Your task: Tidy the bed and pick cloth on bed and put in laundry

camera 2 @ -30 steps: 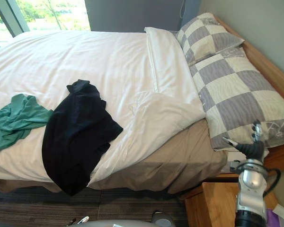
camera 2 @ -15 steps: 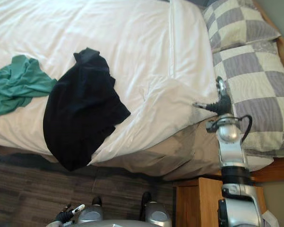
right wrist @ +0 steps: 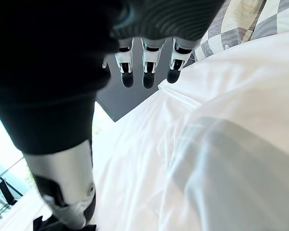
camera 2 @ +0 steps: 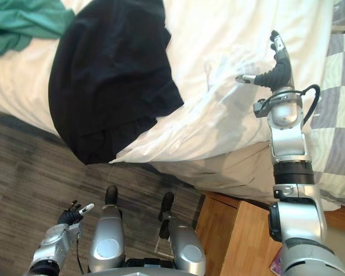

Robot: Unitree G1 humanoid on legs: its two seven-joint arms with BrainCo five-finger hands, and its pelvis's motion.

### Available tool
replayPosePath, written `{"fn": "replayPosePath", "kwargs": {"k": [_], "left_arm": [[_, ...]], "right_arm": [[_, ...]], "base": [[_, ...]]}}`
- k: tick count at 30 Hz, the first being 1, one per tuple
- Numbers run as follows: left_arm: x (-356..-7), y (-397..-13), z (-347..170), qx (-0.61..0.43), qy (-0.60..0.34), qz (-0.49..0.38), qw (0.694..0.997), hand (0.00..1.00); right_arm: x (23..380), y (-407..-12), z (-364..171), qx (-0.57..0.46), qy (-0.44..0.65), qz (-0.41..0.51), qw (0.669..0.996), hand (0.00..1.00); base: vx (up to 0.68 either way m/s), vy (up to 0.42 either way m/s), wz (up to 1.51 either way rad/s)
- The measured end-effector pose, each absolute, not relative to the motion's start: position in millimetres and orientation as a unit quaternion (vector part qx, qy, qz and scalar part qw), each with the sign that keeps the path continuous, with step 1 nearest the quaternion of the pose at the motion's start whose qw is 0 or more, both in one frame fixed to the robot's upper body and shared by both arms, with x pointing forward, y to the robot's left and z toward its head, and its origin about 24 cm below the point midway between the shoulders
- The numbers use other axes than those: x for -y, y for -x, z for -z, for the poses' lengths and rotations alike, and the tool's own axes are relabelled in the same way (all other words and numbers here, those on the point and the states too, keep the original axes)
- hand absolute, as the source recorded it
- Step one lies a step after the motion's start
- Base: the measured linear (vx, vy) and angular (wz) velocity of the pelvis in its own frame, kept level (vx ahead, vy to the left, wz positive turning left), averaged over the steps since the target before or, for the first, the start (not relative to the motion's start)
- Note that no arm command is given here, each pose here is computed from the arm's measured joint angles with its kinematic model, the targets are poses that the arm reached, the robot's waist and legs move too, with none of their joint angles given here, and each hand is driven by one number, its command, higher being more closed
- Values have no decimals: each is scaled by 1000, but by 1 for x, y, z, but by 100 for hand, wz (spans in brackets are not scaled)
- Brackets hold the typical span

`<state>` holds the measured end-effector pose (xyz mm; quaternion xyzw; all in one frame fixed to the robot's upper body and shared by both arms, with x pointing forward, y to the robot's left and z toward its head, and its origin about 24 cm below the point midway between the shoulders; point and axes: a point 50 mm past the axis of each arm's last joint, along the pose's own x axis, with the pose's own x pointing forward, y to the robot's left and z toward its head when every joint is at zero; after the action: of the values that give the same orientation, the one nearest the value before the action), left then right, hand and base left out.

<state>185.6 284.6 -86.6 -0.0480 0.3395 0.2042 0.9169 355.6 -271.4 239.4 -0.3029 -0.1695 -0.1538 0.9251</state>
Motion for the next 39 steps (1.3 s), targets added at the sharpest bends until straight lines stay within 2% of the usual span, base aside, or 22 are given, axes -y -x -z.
{"fn": "replayPosePath", "kwargs": {"k": [4, 9, 10, 16, 23, 29, 33, 34, 39], "left_arm": [[-289, -198, 78, -321, 53, -208, 922, 0], [-266, -226, 69, -281, 92, -188, 937, 0], [-265, -229, 67, -273, 95, -186, 939, 0], [-261, -259, 45, -235, 94, -181, 950, 0], [-266, -256, 46, -233, 104, -201, 946, 0], [-256, -244, 58, -254, 110, -202, 939, 0], [-244, -230, 70, -278, 111, -192, 935, 0], [-242, -227, 73, -285, 110, -192, 933, 0], [-238, -182, 104, -363, 102, -198, 905, 0]], "right_arm": [[279, -362, -254, 153, 299, 174, 926, 0], [286, -357, -242, 123, 320, 171, 924, 0], [285, -356, -238, 119, 320, 169, 924, 100], [286, -351, -235, 128, 282, 187, 932, 100], [285, -352, -224, 138, 244, 169, 945, 100], [261, -342, -153, 106, 142, 150, 973, 100], [251, -311, -91, 46, 90, 159, 982, 100], [251, -307, -83, 37, 84, 164, 982, 0], [244, -265, -14, -64, 17, 219, 974, 0]], "base": [[-99, 64, 4], [-126, 59, -17], [-119, 64, -11], [-65, 3, -8], [-29, -40, -7], [63, -13, -18], [146, 11, -21], [134, 40, -21], [164, 51, -13]]}}
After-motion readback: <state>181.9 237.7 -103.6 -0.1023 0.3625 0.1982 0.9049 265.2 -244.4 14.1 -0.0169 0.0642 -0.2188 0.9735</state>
